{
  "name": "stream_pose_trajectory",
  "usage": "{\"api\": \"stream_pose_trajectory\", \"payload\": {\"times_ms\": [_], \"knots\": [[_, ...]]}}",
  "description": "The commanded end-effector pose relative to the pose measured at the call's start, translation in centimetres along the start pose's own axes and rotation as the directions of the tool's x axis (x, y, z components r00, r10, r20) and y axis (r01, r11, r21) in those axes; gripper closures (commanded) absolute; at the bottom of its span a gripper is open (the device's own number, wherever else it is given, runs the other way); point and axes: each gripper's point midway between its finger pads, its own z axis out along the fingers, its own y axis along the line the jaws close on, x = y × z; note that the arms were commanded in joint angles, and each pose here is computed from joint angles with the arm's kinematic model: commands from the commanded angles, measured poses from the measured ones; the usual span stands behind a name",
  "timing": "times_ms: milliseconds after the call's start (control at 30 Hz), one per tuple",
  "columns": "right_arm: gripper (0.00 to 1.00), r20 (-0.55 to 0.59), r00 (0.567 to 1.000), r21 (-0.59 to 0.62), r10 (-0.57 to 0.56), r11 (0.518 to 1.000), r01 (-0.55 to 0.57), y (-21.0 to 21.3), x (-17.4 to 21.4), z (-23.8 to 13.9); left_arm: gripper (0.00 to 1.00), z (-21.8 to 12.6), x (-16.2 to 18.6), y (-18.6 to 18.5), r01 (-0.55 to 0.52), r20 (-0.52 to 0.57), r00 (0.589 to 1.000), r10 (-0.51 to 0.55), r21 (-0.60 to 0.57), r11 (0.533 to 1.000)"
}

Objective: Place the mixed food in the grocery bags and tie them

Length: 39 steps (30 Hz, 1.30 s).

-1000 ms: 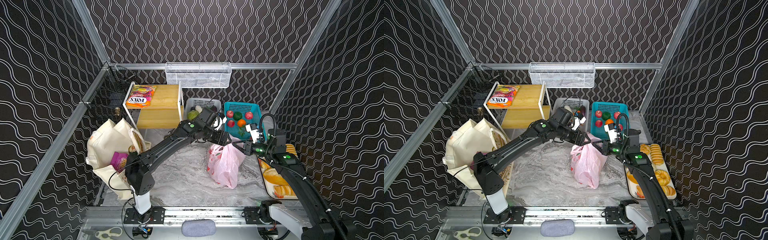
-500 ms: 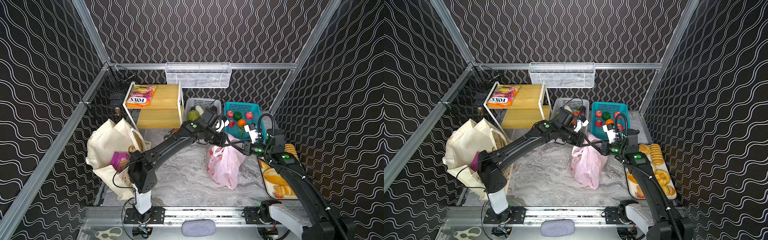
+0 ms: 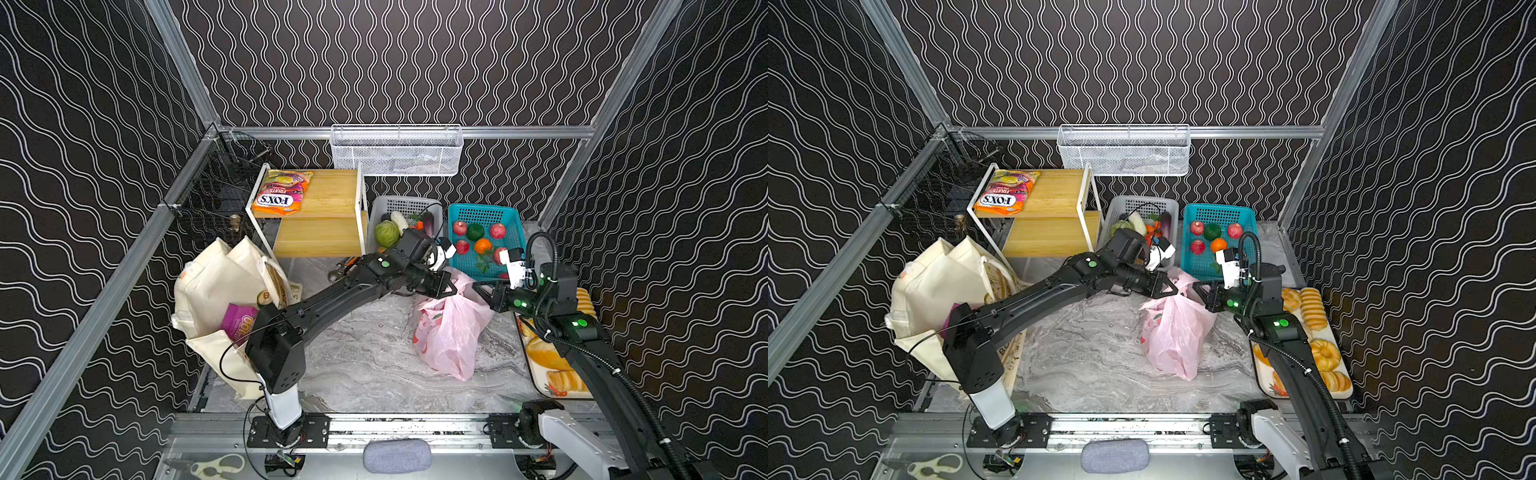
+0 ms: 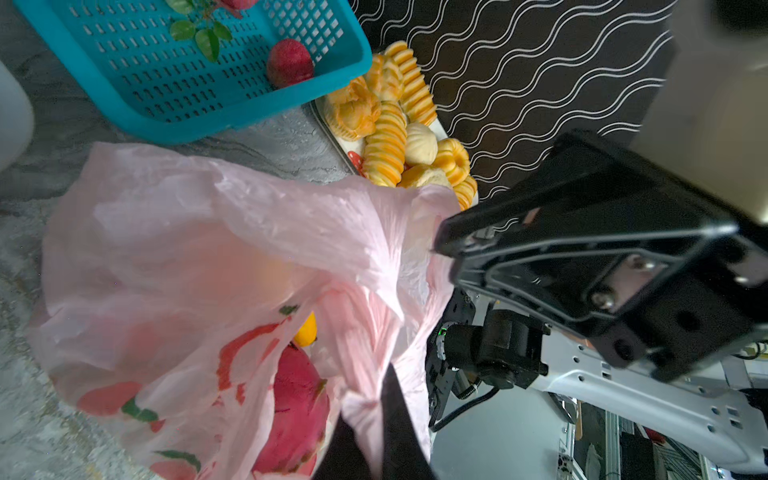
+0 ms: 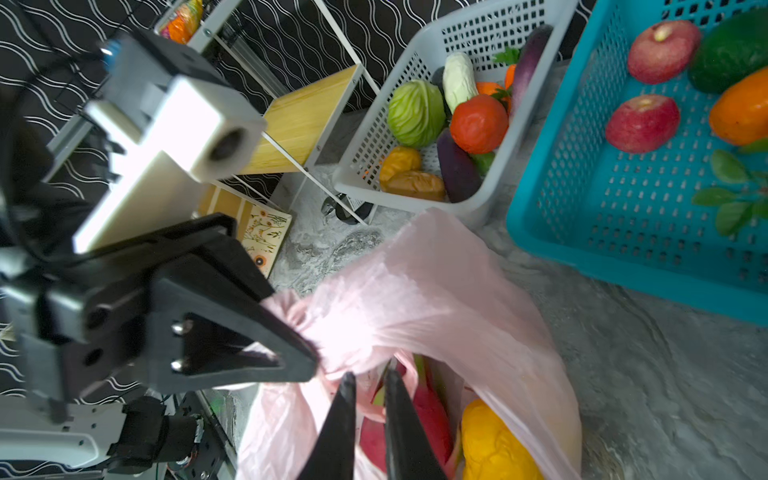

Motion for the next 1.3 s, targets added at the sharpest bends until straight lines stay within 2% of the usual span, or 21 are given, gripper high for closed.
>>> {"api": "stream_pose_trajectory", "payload": {"times_ms": [0, 133, 300, 433, 600, 733, 900, 1000, 1133, 1267], "knots": [[0.84, -0.052, 0.998, 0.002, 0.042, 0.999, -0.042, -0.7, 1.8, 0.5, 0.95, -0.7, -1.8, -1.3, -0.008, 0.093, 0.996, 0.0, 0.09, 0.996], [0.84, -0.113, 0.991, -0.093, 0.07, 0.992, -0.081, 0.3, 4.2, 1.5, 0.97, -1.6, -2.1, -0.6, 0.037, 0.134, 0.99, -0.053, 0.123, 0.992], [0.82, -0.181, 0.981, -0.134, -0.07, 0.99, 0.046, 2.4, 7.0, 3.1, 0.97, -1.8, -1.8, -0.3, 0.082, 0.127, 0.986, -0.104, 0.169, 0.982], [0.8, -0.154, 0.981, -0.073, -0.116, 0.992, 0.106, 2.1, 6.7, 3.7, 0.97, -1.9, -1.5, -0.2, 0.089, 0.122, 0.986, -0.112, 0.184, 0.979], [0.78, -0.058, 0.975, 0.042, -0.217, 0.975, 0.219, 1.0, 4.6, 2.5, 0.98, -2.1, -1.1, 0.0, 0.084, 0.121, 0.987, -0.106, 0.176, 0.981], [0.72, -0.022, 0.99, 0.016, -0.141, 0.99, 0.142, 1.8, 3.6, 1.7, 0.98, -2.3, -1.0, 0.0, 0.08, 0.126, 0.987, -0.103, 0.179, 0.981], [0.69, -0.059, 0.995, -0.034, 0.085, 0.996, -0.087, 1.6, 3.0, 1.7, 0.99, -2.9, -1.7, -0.4, 0.069, 0.161, 0.981, -0.106, 0.218, 0.974], [0.69, -0.077, 0.97, -0.034, 0.232, 0.971, -0.235, 0.8, 2.1, 1.9, 1.0, -3.1, -1.9, 0.4, 0.083, 0.189, 0.974, -0.125, 0.214, 0.973], [0.67, -0.133, 0.95, -0.154, 0.283, 0.941, -0.302, 2.3, 2.3, 2.9, 1.0, -3.1, -1.9, 0.3, 0.084, 0.186, 0.974, -0.131, 0.245, 0.966], [0.62, -0.126, 0.922, -0.189, 0.366, 0.904, -0.384, 2.4, 1.9, 3.4, 1.0, -3.1, -2.0, 0.0, 0.08, 0.187, 0.973, -0.132, 0.265, 0.961]]}}
